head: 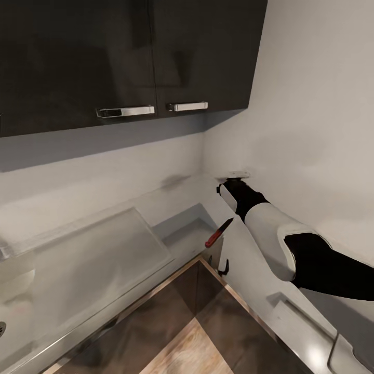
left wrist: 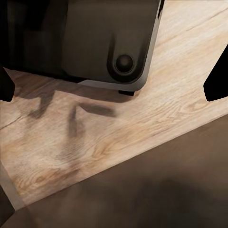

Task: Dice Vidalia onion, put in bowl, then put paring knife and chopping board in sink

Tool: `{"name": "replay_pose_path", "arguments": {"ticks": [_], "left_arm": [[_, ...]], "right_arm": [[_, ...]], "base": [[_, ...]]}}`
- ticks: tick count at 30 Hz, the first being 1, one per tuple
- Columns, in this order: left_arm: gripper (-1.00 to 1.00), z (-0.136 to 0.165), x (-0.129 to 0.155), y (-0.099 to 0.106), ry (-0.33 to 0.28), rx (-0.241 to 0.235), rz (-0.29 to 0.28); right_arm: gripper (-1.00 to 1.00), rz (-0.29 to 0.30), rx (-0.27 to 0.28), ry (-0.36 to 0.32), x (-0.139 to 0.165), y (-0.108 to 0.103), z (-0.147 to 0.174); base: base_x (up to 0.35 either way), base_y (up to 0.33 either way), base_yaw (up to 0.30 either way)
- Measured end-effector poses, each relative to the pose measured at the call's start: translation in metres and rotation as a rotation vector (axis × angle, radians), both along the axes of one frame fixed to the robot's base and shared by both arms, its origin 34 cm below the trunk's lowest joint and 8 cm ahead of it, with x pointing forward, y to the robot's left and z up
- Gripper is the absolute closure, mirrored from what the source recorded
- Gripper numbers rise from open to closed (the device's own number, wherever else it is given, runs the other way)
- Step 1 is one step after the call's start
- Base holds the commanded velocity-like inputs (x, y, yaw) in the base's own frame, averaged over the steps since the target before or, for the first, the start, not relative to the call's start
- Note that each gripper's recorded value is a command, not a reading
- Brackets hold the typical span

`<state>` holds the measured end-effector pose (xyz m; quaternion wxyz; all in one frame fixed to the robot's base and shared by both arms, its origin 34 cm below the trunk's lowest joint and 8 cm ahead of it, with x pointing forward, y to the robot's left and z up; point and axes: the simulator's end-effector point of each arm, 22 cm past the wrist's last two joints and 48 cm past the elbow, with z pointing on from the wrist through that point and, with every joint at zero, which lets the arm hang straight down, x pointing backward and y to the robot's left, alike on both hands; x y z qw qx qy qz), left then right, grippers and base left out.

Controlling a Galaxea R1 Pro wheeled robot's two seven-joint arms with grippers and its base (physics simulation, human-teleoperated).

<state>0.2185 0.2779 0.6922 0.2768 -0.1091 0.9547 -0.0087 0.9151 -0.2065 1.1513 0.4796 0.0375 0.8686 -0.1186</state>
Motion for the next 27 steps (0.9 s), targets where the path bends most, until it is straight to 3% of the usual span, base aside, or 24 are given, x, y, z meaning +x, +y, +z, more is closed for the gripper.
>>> {"name": "replay_pose_path", "arguments": {"ticks": [8,27], "left_arm": [[-1.0,0.0,0.0,0.0,-0.001,0.0,-0.001],[-1.0,0.0,-0.001,0.0,0.005,-0.001,-0.001]], "right_arm": [[-1.0,-0.001,-0.001,0.0,0.0,0.0,0.0],[-1.0,0.001,-0.003,0.034,-0.004,0.0,-0.017]], "base": [[-0.136,0.095,0.0],[-0.007,0.005,0.0]]}}
